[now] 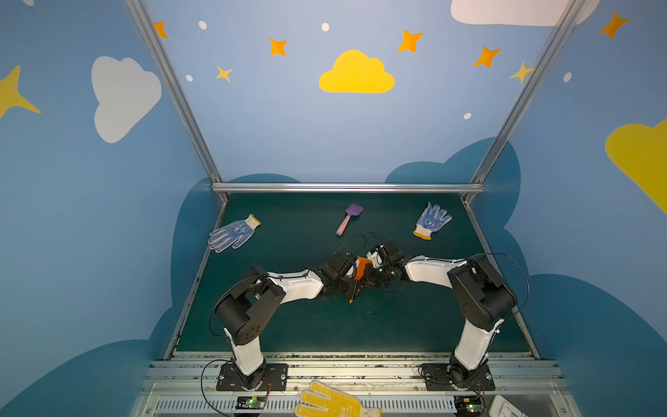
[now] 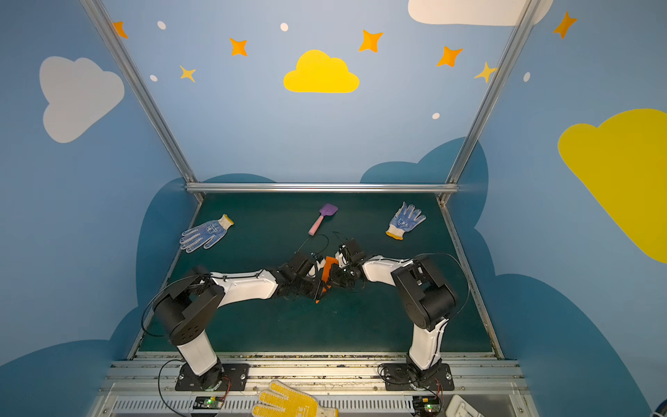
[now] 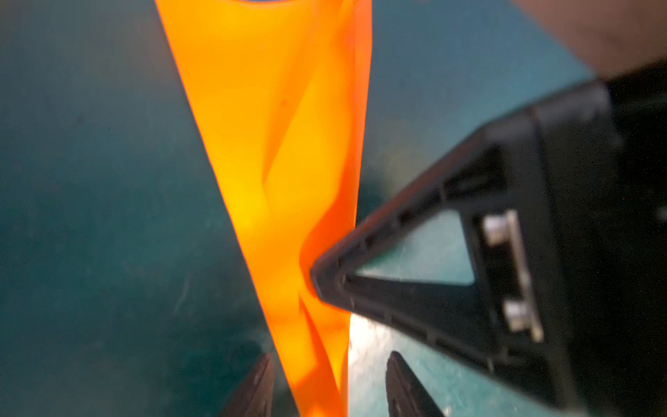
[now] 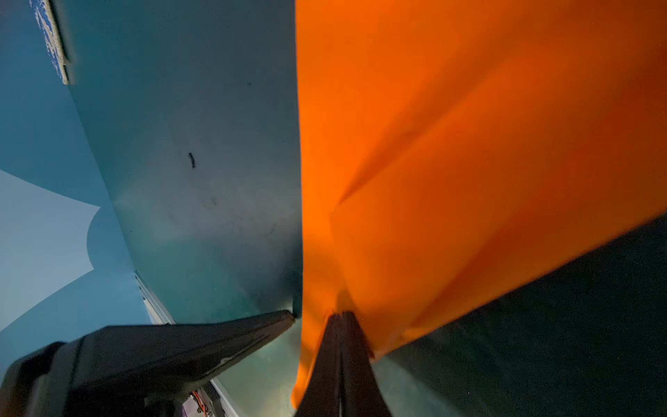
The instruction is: Fold a paper plane with a square sheet of paper (fold left side to right side)
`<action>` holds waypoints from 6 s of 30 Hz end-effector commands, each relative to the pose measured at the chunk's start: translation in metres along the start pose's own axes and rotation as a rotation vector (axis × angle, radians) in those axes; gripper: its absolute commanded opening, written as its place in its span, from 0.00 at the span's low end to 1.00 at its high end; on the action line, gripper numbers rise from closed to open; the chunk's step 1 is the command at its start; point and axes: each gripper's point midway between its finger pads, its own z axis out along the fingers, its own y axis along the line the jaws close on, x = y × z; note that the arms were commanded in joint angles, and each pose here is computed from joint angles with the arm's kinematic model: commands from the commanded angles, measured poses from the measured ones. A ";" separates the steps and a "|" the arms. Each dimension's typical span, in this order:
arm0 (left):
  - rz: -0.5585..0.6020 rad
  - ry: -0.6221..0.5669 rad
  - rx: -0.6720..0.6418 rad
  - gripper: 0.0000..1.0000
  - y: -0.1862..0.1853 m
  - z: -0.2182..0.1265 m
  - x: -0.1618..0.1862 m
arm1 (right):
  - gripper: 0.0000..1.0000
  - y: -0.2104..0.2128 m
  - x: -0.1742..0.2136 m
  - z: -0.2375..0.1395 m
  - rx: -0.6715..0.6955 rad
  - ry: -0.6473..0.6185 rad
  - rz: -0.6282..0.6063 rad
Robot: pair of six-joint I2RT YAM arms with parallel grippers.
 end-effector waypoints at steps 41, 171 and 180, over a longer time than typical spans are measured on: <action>-0.006 0.148 -0.132 0.21 0.031 0.009 0.055 | 0.00 0.021 0.018 -0.004 -0.041 0.036 -0.075; -0.305 -0.100 0.103 0.03 0.012 -0.003 0.001 | 0.00 -0.041 0.032 0.025 0.099 0.030 0.149; -0.325 -0.099 0.075 0.03 0.027 0.003 0.004 | 0.00 -0.036 0.032 0.023 0.090 0.027 0.148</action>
